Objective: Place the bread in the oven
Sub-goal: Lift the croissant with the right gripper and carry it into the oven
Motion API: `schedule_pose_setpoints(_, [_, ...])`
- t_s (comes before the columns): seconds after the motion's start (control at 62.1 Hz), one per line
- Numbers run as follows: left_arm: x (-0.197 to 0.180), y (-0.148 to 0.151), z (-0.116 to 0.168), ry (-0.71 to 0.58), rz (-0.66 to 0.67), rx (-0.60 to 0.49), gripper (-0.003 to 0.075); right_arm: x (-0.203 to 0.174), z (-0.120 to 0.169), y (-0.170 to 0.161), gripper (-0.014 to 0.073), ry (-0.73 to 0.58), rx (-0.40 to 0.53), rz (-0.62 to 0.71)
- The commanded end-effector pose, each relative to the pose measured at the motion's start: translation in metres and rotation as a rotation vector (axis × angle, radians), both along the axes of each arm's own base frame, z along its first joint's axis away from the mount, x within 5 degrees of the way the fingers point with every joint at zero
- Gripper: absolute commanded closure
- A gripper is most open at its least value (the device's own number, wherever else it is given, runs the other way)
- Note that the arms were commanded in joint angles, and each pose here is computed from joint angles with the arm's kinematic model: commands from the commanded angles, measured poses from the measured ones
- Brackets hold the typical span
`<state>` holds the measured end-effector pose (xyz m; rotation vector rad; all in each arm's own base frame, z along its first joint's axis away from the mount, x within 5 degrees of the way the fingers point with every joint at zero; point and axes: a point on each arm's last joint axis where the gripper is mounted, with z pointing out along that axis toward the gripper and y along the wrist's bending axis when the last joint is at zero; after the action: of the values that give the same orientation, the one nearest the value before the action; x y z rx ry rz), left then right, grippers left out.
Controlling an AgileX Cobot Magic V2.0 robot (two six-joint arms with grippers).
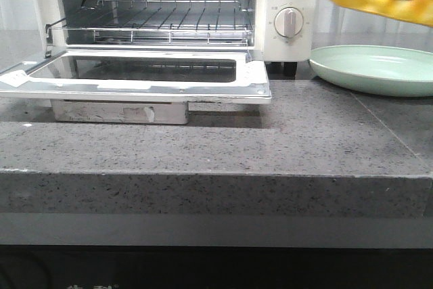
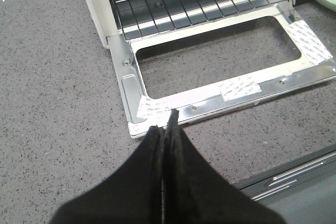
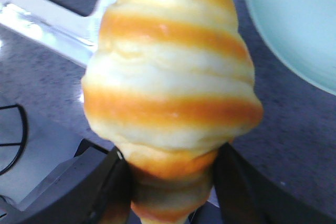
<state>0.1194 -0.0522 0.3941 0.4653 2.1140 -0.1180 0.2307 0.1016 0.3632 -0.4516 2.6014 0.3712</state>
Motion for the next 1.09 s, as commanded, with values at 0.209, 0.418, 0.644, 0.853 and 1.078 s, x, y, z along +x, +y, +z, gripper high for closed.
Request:
schedule_pose_setpoints(0.209, [0.0, -0.002, 0.015, -0.091, -0.018, -0.057, 0.0738, 0.007, 0.025, 0.061, 0.0372, -0.121, 0.145, 0.085])
schedule_pose_setpoints(0.418, [0.0, -0.002, 0.015, -0.091, -0.018, -0.057, 0.0738, 0.037, 0.028, 0.088, 0.0372, -0.123, 0.11, 0.037])
schedule_pose_setpoints(0.644, [0.0, -0.002, 0.015, -0.092, -0.018, -0.054, 0.0738, 0.062, 0.033, 0.116, 0.0372, -0.185, 0.065, 0.007])
schedule_pose_setpoints(0.853, [0.0, -0.002, 0.015, -0.092, -0.018, -0.054, 0.0738, 0.091, 0.03, 0.132, 0.0372, -0.196, 0.006, -0.039])
schedule_pose_setpoints(1.078, [0.0, -0.002, 0.015, -0.092, -0.018, -0.054, 0.0738, 0.117, 0.03, 0.149, 0.0372, -0.23, 0.012, -0.047])
